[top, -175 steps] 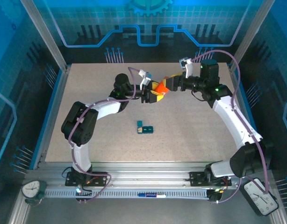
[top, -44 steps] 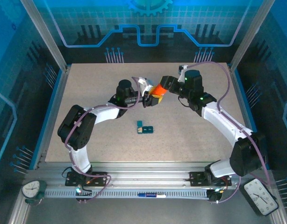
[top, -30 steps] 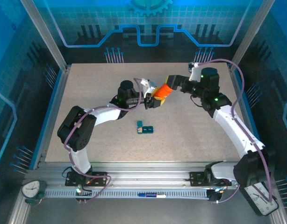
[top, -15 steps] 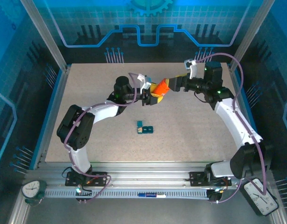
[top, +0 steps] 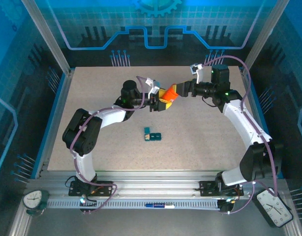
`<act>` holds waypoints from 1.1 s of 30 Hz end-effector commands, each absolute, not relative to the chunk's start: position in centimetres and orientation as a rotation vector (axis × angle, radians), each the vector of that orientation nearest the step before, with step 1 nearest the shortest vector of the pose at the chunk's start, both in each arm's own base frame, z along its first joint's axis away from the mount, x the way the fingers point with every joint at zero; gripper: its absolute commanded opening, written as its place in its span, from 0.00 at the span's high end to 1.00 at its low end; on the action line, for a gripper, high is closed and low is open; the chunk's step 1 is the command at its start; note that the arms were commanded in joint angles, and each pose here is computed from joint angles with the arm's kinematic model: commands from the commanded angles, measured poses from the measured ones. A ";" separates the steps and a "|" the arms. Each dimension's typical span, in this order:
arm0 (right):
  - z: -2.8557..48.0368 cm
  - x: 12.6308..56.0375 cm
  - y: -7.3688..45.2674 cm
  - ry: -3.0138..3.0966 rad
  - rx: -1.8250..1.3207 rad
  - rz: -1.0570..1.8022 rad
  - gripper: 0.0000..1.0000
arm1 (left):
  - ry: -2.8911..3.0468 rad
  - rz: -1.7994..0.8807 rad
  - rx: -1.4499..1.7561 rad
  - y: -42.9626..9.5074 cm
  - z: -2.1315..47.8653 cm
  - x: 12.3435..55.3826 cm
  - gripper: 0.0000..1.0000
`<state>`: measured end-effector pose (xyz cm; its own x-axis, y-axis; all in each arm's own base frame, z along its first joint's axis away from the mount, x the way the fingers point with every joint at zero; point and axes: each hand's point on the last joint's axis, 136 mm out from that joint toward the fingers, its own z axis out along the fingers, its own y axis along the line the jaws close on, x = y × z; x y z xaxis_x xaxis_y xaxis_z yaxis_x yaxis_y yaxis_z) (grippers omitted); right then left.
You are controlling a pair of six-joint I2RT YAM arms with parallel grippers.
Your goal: Sort the pills into containers
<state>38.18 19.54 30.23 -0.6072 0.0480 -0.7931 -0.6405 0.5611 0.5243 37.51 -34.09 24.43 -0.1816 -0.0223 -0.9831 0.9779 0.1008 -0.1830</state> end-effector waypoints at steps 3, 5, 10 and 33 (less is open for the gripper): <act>31.3 37.9 20.3 1.952 -0.508 1.132 0.25 | 1.291 -1.262 1.069 -34.1 26.6 37.4 1.00; 31.2 37.9 20.3 1.950 -0.509 1.141 0.26 | 1.290 -1.264 1.070 -34.2 26.7 37.3 1.00; 31.3 37.5 20.7 1.946 -0.514 1.159 0.32 | 1.288 -1.265 1.070 -34.1 26.9 37.3 1.00; 29.5 37.0 21.7 1.994 -0.512 1.175 0.59 | 1.272 -1.259 1.074 -34.0 27.8 36.9 1.00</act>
<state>37.71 20.82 30.60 -0.6123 0.0530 -0.7888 -0.6586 0.5179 0.5460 37.41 -34.11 24.61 -0.1781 -0.0221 -0.9838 0.9796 0.0901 -0.1794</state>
